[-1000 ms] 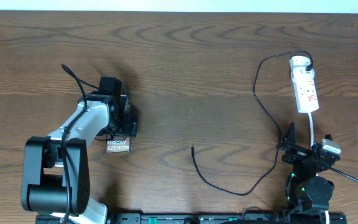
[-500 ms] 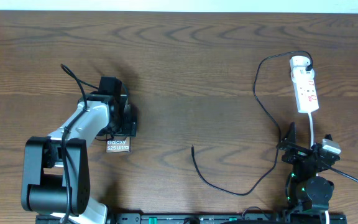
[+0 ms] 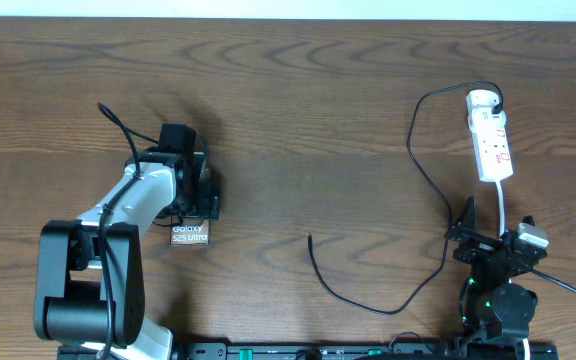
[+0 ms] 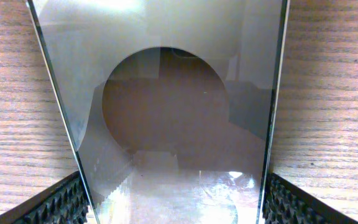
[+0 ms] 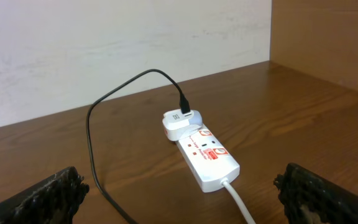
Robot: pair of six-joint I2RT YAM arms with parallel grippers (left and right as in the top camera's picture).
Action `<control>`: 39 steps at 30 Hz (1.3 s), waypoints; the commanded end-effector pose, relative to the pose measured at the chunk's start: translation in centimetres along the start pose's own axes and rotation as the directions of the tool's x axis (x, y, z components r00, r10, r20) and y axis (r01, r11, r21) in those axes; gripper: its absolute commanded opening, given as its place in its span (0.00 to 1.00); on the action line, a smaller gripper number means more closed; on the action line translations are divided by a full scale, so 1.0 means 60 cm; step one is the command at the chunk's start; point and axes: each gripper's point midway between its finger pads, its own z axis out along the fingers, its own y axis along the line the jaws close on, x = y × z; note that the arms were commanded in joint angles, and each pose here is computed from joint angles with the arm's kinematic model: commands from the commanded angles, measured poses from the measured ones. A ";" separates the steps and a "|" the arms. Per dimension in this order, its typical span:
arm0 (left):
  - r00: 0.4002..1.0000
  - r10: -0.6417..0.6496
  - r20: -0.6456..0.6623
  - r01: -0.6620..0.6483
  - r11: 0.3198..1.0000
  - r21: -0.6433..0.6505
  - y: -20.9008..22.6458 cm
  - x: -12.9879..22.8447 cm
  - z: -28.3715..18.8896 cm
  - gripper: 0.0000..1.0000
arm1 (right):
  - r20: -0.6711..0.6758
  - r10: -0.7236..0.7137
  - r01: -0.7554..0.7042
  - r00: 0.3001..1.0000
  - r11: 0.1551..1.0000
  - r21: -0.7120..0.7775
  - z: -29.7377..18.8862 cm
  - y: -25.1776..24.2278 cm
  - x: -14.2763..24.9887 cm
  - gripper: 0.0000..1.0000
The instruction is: Plug charger to phone and switch on socket
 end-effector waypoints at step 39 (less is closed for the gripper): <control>0.998 -0.016 -0.054 0.018 0.999 0.044 -0.012 0.028 0.018 0.86 | 0.001 0.009 -0.009 1.000 1.000 0.003 -0.001 -0.001 0.000 0.99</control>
